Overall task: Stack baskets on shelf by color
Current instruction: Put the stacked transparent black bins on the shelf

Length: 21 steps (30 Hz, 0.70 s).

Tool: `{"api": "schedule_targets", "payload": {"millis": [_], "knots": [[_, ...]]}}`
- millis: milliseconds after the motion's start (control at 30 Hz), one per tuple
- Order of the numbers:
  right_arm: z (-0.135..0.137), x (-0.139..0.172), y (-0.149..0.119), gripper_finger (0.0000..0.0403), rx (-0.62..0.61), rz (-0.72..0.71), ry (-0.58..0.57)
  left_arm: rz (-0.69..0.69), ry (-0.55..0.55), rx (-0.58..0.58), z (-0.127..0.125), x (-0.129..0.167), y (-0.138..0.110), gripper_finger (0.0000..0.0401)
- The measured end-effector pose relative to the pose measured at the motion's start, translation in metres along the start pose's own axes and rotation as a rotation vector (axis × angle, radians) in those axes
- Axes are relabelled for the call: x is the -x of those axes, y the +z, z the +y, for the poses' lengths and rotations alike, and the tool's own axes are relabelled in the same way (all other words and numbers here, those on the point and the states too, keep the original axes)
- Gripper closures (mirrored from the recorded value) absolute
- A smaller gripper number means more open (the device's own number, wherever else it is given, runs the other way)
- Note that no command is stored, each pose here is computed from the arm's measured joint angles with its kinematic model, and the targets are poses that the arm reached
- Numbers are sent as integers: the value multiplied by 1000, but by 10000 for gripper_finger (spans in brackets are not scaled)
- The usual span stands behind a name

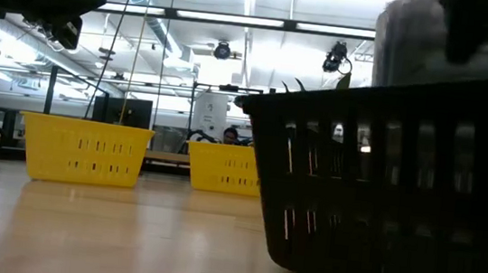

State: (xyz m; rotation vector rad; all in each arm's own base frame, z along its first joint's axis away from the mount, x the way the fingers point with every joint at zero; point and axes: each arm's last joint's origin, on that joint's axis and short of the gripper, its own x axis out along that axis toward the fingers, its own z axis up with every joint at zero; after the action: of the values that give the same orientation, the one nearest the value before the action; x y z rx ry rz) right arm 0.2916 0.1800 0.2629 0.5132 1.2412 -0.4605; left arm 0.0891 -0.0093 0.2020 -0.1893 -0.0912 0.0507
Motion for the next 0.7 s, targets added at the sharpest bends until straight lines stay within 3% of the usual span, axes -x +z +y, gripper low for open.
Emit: {"api": "schedule_targets", "payload": {"millis": [300,700], "knots": [[14,45,12,386,54,-119,78,0,0,0,0,0,0,365],[38,87,52,386,362,-387,379,0,0,0,0,0,0,371]]}}
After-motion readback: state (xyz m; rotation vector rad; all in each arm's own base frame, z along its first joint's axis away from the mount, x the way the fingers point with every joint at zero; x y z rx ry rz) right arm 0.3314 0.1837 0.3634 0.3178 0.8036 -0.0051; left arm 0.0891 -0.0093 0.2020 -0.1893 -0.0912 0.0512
